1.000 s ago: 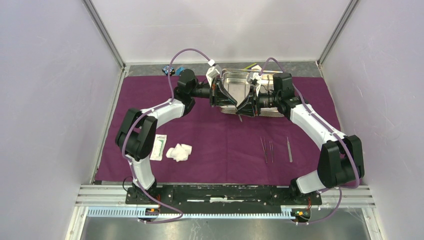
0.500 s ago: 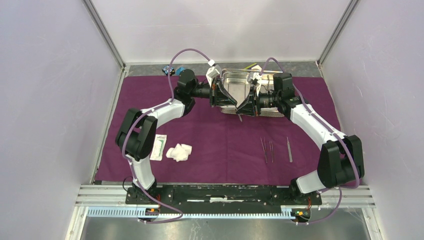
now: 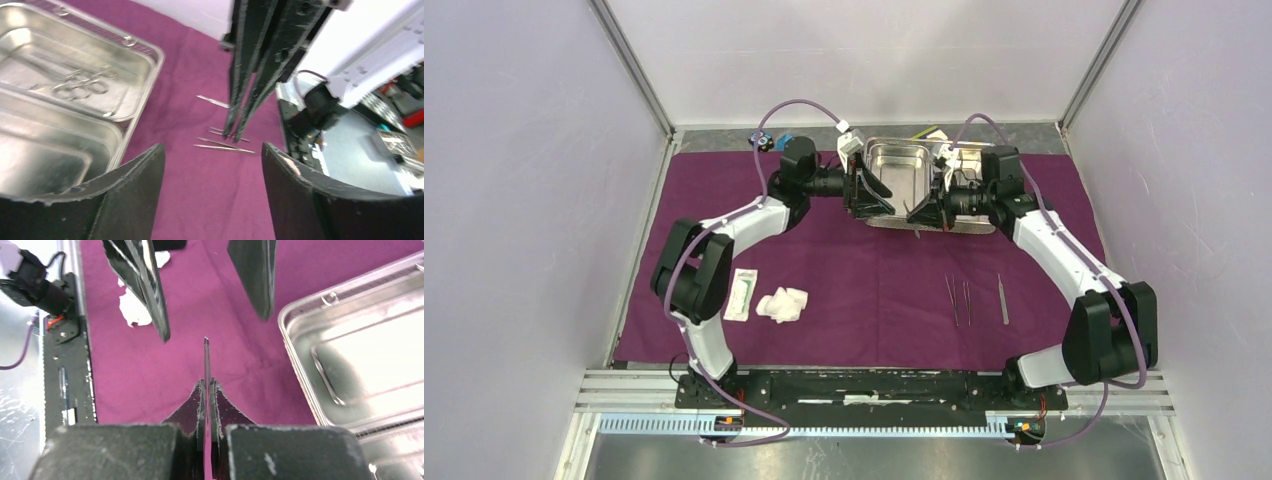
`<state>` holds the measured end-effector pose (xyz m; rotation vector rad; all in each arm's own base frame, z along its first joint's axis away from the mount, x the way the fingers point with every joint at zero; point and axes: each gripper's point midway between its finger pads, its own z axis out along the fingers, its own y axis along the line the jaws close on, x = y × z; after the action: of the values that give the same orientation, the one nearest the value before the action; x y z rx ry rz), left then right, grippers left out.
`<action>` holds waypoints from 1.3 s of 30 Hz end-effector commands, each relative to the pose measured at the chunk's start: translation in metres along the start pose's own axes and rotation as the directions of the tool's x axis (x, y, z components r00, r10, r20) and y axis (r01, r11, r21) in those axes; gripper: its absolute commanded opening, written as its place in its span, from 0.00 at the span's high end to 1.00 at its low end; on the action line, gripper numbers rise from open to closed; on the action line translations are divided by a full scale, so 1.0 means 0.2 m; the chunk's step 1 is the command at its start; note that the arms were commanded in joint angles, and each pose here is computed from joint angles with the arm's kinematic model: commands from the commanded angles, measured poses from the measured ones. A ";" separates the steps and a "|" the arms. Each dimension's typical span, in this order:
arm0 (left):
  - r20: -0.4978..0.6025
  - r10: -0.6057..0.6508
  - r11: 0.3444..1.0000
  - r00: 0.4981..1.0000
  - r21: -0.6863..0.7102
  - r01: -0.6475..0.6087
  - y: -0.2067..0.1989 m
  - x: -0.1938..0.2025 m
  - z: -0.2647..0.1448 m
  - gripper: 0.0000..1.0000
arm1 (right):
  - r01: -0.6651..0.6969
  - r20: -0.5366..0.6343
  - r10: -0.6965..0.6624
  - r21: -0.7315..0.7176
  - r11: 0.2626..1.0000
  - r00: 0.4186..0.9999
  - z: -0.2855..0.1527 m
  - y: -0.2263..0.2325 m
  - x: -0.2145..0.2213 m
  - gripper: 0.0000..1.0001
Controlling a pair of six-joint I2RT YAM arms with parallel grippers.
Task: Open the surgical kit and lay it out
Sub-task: Place the medical item in the surgical kit.
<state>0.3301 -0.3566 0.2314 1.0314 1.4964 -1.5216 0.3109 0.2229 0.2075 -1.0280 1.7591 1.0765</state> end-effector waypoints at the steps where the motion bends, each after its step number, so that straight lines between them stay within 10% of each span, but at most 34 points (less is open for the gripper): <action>1: -0.006 0.125 0.969 0.992 -0.216 -0.124 0.10 -0.17 -0.12 0.19 | 0.038 -0.093 -0.024 0.155 0.987 0.995 -0.11 -0.07 0.09 1.00; 17: -0.146 0.019 0.690 0.989 -0.714 -0.119 0.23 -0.09 -0.59 0.00 | -0.049 -0.219 0.261 0.670 0.740 0.940 -0.49 -0.11 0.79 1.00; 39: -0.140 -0.018 0.650 0.990 -0.754 -0.095 0.18 0.01 -0.66 0.00 | -0.381 -0.118 0.654 0.730 0.568 0.748 -0.47 -0.06 0.95 1.00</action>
<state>0.3675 -0.2317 0.2084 0.6343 1.9667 -0.6716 0.2296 0.0878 0.0459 -0.3241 2.6142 0.4353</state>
